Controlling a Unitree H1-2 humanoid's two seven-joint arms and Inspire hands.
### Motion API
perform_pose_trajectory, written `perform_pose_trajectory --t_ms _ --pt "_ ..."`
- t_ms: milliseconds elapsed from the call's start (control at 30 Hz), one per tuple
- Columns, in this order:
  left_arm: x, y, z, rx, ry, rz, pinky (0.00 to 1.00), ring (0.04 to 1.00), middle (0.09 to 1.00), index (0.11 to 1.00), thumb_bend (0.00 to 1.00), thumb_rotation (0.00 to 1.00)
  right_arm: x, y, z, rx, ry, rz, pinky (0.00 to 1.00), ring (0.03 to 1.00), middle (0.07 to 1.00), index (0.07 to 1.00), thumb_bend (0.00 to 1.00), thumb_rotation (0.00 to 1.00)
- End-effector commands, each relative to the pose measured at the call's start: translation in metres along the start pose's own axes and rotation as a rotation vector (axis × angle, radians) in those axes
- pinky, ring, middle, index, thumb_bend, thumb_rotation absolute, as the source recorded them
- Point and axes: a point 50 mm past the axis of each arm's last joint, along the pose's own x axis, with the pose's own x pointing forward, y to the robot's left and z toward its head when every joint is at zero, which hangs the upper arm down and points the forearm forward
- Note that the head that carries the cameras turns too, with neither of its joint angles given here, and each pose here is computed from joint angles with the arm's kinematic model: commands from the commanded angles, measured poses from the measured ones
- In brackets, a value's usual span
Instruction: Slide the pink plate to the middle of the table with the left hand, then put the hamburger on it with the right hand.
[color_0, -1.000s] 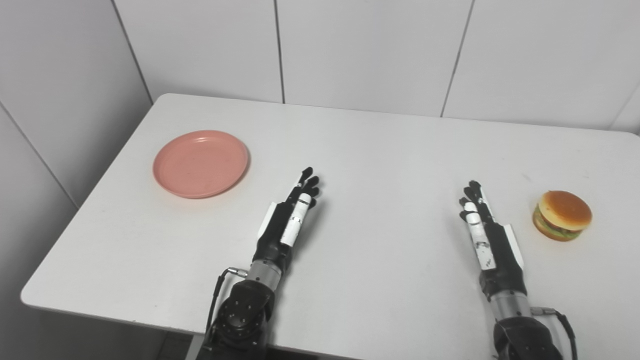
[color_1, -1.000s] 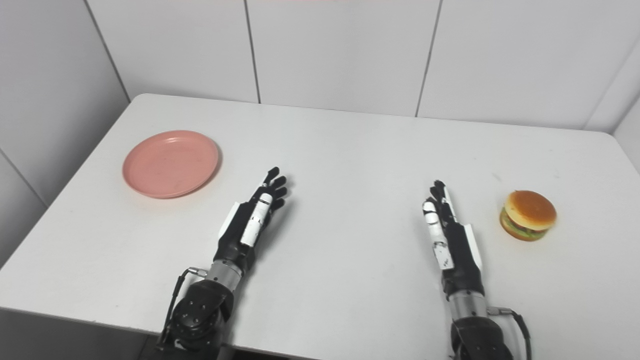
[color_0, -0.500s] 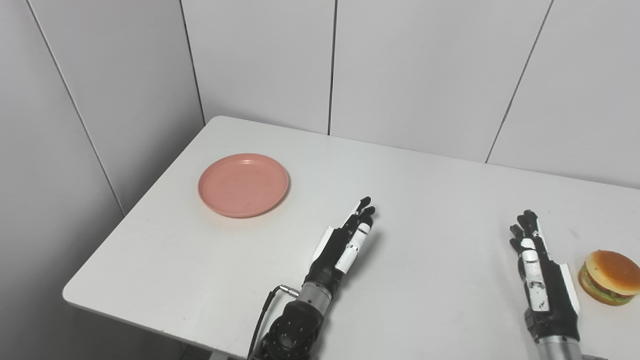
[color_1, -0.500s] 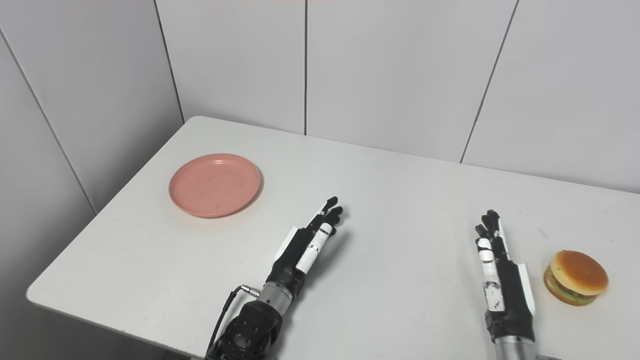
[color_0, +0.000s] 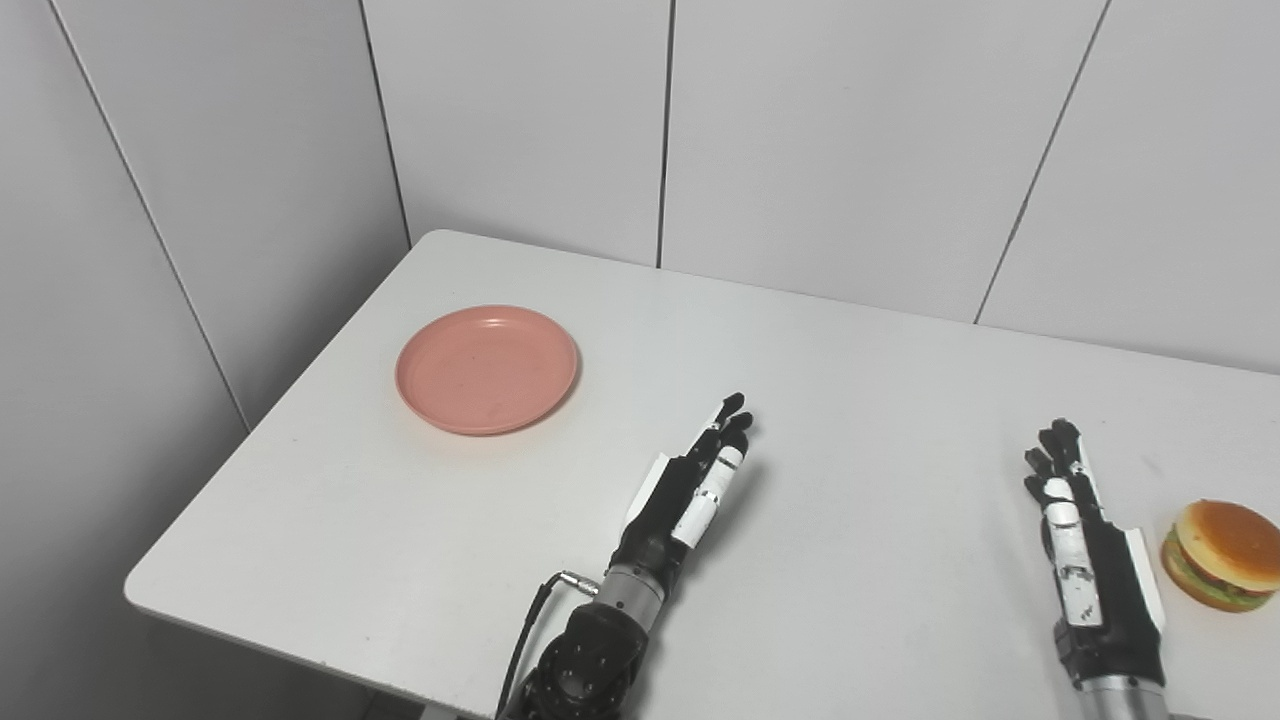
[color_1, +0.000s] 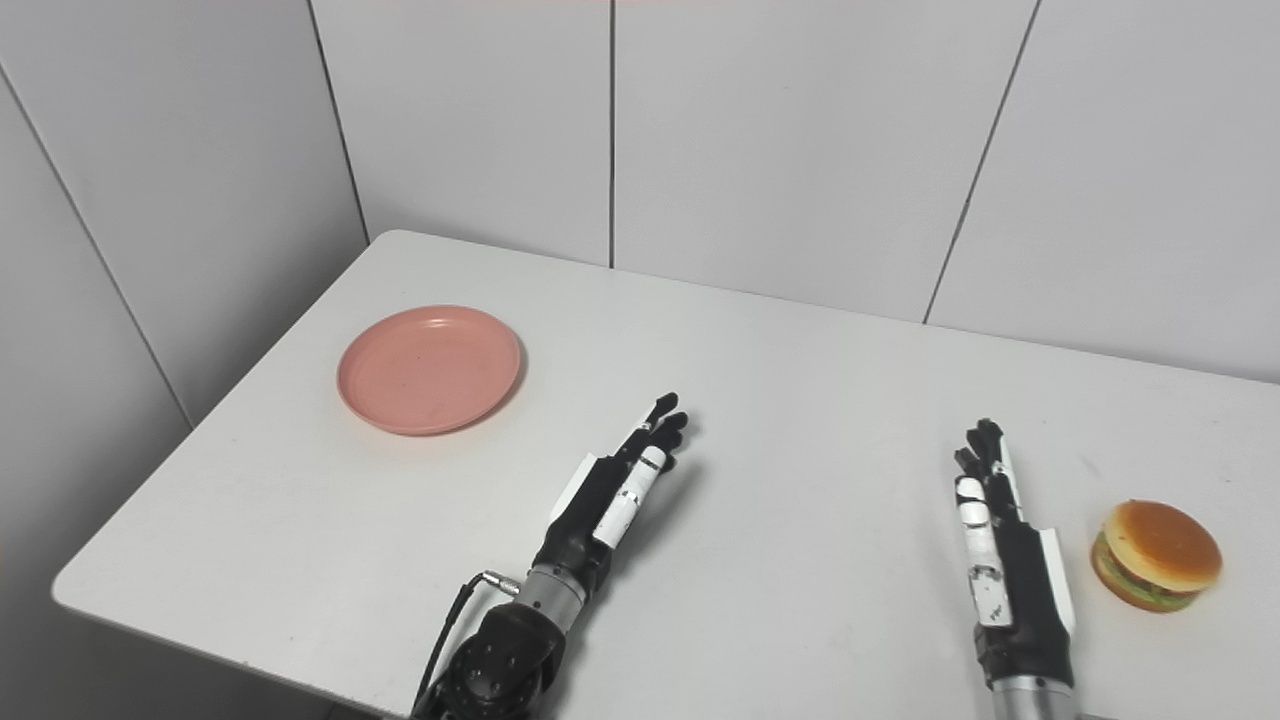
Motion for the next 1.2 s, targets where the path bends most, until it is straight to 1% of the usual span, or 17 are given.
perform_pose_trajectory --t_ms 0,133,233,367,433,500,567,700,767,867,1067,1133,1167 --pt "-0.005 0.001 -0.001 0.007 0.015 -0.011 0.93 0.949 0.952 0.947 0.30 1.00 -0.026 0.006 -0.023 0.021 0.101 -0.013 0.99 0.966 0.981 0.991 0.12 1.00" --pt "-0.004 0.006 0.009 -0.004 -0.003 0.005 0.93 0.945 0.950 0.946 0.30 1.00 -0.025 0.009 -0.022 0.022 0.094 -0.007 0.99 0.967 0.983 0.993 0.11 1.00" --pt "-0.003 0.012 0.018 0.001 -0.036 0.014 0.92 0.941 0.951 0.944 0.33 1.00 -0.025 0.011 -0.020 0.024 0.103 -0.008 0.99 0.966 0.981 0.991 0.13 1.00" --pt "0.000 0.022 0.033 0.018 -0.086 0.024 0.92 0.934 0.945 0.937 0.34 1.00 -0.023 0.013 -0.021 0.024 0.100 -0.012 0.98 0.961 0.975 0.986 0.12 1.00" --pt "0.002 0.026 0.038 0.022 -0.097 0.028 0.92 0.933 0.942 0.932 0.35 1.00 -0.023 0.013 -0.021 0.015 0.102 -0.009 0.99 0.960 0.972 0.985 0.14 1.00" --pt "0.005 0.032 0.048 0.036 -0.121 0.029 0.92 0.935 0.943 0.930 0.36 1.00 -0.022 0.013 -0.022 0.012 0.105 -0.013 1.00 0.958 0.968 0.981 0.15 1.00" --pt "0.008 0.037 0.058 0.048 -0.149 0.036 0.91 0.927 0.937 0.923 0.37 1.00 -0.021 0.014 -0.022 0.019 0.102 -0.016 0.98 0.953 0.965 0.979 0.15 1.00" --pt "0.014 0.047 0.079 0.058 -0.197 0.043 0.90 0.913 0.924 0.913 0.37 1.00 -0.021 0.014 -0.022 0.023 0.097 -0.016 0.97 0.953 0.964 0.979 0.16 1.00" --pt "0.017 0.053 0.090 0.070 -0.235 0.051 0.88 0.903 0.917 0.906 0.37 1.00 -0.020 0.014 -0.023 0.024 0.103 -0.014 0.98 0.957 0.966 0.980 0.17 1.00" --pt "0.022 0.060 0.100 0.084 -0.274 0.063 0.87 0.891 0.909 0.895 0.40 1.00 -0.020 0.013 -0.024 0.029 0.102 -0.012 0.99 0.960 0.971 0.984 0.15 1.00" --pt "0.032 0.081 0.128 0.071 -0.350 0.112 0.87 0.883 0.899 0.886 0.46 0.98 -0.021 0.013 -0.025 0.025 0.106 -0.021 0.98 0.951 0.963 0.976 0.16 1.00" --pt "0.035 0.090 0.136 0.073 -0.376 0.130 0.86 0.883 0.899 0.884 0.47 0.98 -0.021 0.013 -0.025 0.027 0.106 -0.020 0.98 0.949 0.960 0.973 0.16 1.00" --pt "0.036 0.093 0.139 0.072 -0.385 0.134 0.87 0.886 0.899 0.886 0.45 0.99 -0.021 0.013 -0.025 0.030 0.108 -0.020 0.98 0.952 0.962 0.975 0.16 1.00"
